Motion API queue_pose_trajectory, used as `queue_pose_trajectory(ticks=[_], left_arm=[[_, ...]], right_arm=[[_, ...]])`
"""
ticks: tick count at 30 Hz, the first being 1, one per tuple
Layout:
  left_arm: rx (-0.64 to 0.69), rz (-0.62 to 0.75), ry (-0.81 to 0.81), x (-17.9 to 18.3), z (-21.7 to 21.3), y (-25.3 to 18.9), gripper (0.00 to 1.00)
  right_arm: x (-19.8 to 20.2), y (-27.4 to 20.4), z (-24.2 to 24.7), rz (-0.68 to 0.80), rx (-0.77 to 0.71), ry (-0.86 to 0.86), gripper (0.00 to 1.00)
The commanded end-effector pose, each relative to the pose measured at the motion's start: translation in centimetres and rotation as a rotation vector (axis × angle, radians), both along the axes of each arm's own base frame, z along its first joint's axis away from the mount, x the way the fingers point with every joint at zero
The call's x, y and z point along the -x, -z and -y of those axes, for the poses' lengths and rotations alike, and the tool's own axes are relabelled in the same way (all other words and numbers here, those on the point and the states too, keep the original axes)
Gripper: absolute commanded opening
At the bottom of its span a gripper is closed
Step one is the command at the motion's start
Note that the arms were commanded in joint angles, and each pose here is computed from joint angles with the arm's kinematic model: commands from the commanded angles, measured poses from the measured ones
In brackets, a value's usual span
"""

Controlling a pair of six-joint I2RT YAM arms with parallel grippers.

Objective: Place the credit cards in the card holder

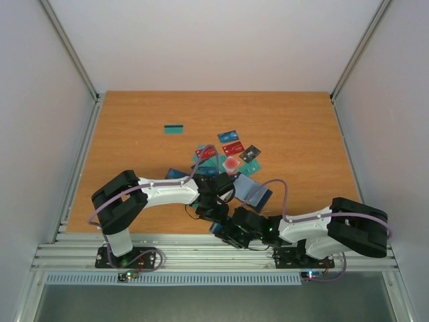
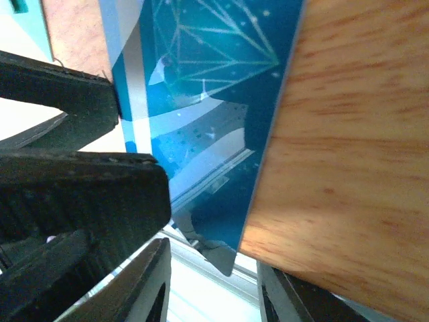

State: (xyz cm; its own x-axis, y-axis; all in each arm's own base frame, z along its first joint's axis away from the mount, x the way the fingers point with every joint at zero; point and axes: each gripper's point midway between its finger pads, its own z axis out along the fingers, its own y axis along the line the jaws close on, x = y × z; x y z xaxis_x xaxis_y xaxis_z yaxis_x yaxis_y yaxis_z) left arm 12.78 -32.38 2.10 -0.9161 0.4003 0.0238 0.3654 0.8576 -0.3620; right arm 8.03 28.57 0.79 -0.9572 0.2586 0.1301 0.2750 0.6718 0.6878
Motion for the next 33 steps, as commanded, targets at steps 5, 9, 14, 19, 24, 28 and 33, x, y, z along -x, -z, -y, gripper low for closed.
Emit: queue_pose_trajectory(ticks=[5,9,14,19,24,28,33], left_arm=[[0.033,-0.058,-0.010,1.5,0.4,0.5,0.46],[0.039,-0.064,-0.017,1.6,0.5,0.4,0.46],[0.041,-0.057,-0.020,1.6,0.4,-0.2,0.46],[0.043,-0.020,-0.024,1.0,0.3,-1.7,0.46],[0.055,0.087,-0.028,-1.6,0.0,-6.0,0.54],[0.119,0.163,-0.053,-4.4,-0.8,-10.7,0.62],[0.309,0.217,-0.066,-6.7,-1.8,-17.6,0.64]], right_arm=[[-0.9,1.8,0.8,-0.005,0.010,0.058,0.29],[-1.3,1.5,0.7,0.003,-0.002,0.056,0.21],[-1.5,1.1,1.0,0.002,-0.009,0.061,0.09],[-1.3,0.0,1.2,-0.004,-0.029,0.061,0.01],[-1.0,-2.1,1.5,0.026,-0.041,0.019,0.01],[-1.5,-5.4,2.5,0.111,0.003,-0.042,0.01],[-3.1,-11.9,4.4,0.249,-0.020,-0.105,0.01]])
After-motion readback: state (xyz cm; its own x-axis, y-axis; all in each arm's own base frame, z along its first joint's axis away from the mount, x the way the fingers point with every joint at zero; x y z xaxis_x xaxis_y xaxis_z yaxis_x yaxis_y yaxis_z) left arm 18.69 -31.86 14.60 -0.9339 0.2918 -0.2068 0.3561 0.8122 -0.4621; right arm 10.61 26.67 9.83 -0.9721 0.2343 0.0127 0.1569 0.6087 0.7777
